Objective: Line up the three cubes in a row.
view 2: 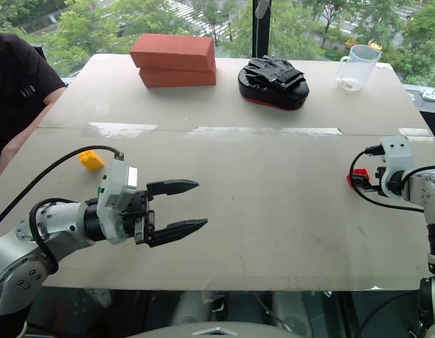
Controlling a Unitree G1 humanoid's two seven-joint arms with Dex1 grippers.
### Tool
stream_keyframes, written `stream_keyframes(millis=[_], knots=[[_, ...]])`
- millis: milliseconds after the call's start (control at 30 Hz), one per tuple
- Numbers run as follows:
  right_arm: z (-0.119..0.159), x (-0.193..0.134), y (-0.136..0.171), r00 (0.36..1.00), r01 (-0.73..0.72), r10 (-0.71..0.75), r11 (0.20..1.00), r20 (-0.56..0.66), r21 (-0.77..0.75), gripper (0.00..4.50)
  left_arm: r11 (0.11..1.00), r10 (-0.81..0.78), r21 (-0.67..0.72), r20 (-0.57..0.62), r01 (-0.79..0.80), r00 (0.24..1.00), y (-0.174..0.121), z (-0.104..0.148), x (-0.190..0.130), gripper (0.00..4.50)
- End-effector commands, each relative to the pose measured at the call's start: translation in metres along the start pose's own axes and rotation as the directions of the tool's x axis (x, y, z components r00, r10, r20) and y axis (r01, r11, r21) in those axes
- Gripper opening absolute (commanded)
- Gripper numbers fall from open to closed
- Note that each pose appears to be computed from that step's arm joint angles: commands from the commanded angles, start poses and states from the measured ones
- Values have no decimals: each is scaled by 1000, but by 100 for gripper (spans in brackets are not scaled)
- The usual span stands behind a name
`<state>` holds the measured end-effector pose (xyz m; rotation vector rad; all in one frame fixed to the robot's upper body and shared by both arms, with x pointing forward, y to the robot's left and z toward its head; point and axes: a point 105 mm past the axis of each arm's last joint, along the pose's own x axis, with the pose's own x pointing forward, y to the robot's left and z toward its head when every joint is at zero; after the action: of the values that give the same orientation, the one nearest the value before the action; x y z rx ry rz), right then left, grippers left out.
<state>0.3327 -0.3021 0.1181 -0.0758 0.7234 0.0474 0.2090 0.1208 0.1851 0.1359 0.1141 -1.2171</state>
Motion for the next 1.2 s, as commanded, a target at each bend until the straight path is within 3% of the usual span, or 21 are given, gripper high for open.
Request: stream_keyframes(millis=[33,100,133,233,333,367,433,500,567,633,867,1200], knots=[[14,0,3,998,-30,30,999,48,-11,272,999,-26,23,11,26,1000,-7,6,1,438],[14,1,5,998,-44,45,999,45,-22,157,1000,-21,23,11,20,1000,-7,6,1,438],[15,1,6,997,-56,58,998,47,-37,130,1000,-14,23,11,14,1000,-7,5,1,438],[27,-4,28,975,-175,191,975,112,-141,131,1000,8,14,11,-8,1000,-6,3,0,438],[45,-23,79,879,-356,440,863,183,-359,131,999,40,9,10,-40,999,-6,-1,-4,438],[47,-30,100,820,-449,548,795,165,-408,131,998,60,9,20,-60,998,-4,-1,-5,438],[54,-32,161,692,-539,719,569,58,-621,131,996,93,-14,-2,-93,996,-6,-8,-14,438],[54,-27,198,630,-545,773,372,-74,-751,131,993,111,-28,-25,-111,994,-9,-12,-23,438],[52,-20,221,597,-548,783,236,-177,-803,131,991,128,-35,-38,-129,991,-10,-14,-29,438],[51,-8,235,610,-520,749,133,-259,-844,131,990,134,-43,-57,-136,989,-13,-16,-35,438],[60,2,257,588,-547,732,47,-344,-836,131,981,178,-58,-102,-185,979,-23,-21,-52,438],[63,9,262,602,-578,701,53,-383,-814,131,979,192,-52,-112,-198,975,-24,-22,-54,438]])
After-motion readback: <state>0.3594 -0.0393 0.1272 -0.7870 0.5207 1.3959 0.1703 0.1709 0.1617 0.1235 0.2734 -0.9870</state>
